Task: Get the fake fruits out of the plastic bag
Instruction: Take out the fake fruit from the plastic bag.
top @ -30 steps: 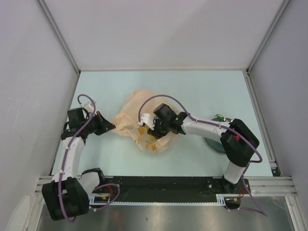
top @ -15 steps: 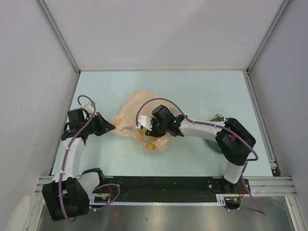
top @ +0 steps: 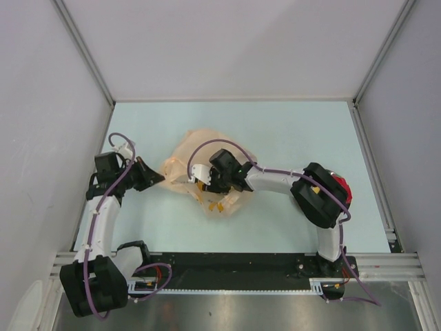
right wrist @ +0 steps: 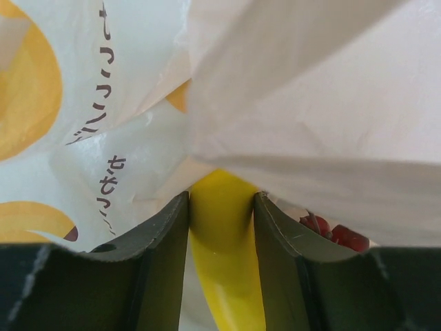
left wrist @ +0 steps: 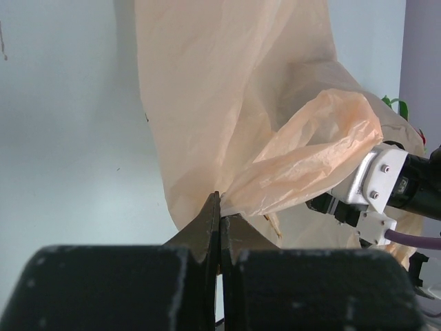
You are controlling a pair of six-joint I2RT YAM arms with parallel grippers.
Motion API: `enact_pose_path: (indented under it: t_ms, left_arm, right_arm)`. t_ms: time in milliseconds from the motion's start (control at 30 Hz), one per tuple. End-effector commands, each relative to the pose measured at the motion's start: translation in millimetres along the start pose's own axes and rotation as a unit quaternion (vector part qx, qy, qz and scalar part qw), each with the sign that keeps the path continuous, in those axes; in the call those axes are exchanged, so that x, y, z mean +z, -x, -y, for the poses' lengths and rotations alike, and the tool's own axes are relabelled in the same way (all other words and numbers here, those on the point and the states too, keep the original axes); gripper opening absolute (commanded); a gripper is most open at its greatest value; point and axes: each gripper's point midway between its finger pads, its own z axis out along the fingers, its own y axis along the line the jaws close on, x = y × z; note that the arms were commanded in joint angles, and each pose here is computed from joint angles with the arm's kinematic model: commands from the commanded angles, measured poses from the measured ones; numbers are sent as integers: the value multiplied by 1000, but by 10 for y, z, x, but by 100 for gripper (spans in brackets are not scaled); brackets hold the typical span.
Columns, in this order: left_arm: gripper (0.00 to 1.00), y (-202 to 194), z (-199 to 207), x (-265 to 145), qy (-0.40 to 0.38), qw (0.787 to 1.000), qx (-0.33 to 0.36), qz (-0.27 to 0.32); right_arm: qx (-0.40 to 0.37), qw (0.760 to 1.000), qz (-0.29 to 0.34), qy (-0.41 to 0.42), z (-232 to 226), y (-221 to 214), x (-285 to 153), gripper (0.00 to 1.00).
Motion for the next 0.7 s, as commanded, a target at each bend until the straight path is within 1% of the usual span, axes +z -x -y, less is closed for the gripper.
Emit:
enact_pose_path:
  t_ms: [0, 33, 100, 133, 167, 200, 233, 300, 333, 367, 433, 467, 533, 600, 667]
  left_arm:
    - [0, 224, 228, -112, -26, 999, 28, 32]
    - [0, 232, 237, -112, -27, 999, 29, 33]
    - [0, 244, 252, -117, -28, 999, 29, 34]
    - [0, 270, 271, -129, -29, 998, 33, 37]
    - [0, 294, 284, -135, -30, 998, 35, 40]
    - [0, 316, 294, -142, -30, 998, 37, 43]
    - [0, 362, 329, -155, -33, 997, 42, 47]
    - [0, 409, 354, -164, -35, 997, 46, 53]
    - [0, 458, 369, -170, -36, 996, 50, 57]
    - [0, 470, 393, -176, -41, 996, 53, 58]
    - [0, 513, 428, -182, -47, 995, 59, 61]
    - [0, 520, 443, -182, -51, 995, 61, 61]
    - [0, 539, 472, -193, -57, 994, 66, 62]
    - [0, 562, 496, -210, -60, 994, 66, 65]
    - [0, 590, 511, -232, -60, 993, 65, 72]
  right_arm:
    - [12, 1000, 20, -9, 132, 193, -123, 21]
    - [14, 999, 40, -14, 185, 339, -252, 20]
    - [30, 997, 72, 6, 163, 540, -413, 18]
    - [33, 994, 103, 2, 217, 757, -625, 18]
    - [56, 990, 125, 12, 206, 882, -738, 18]
    - [66, 984, 160, 40, 164, 1031, -882, 18]
    - [73, 977, 197, 45, 191, 1228, -1102, 18]
    - [104, 963, 237, 80, 121, 1414, -1301, 18]
    - [103, 958, 256, 81, 135, 1523, -1435, 18]
    - [113, 952, 267, 98, 85, 1587, -1505, 18]
    - [118, 945, 287, 102, 91, 1696, -1649, 18]
    - [137, 940, 292, 113, 69, 1726, -1691, 18]
    - [153, 932, 307, 120, 98, 1781, -1816, 18]
    - [176, 924, 310, 135, 73, 1794, -1913, 18]
    - [174, 920, 312, 160, -16, 1787, -2034, 19]
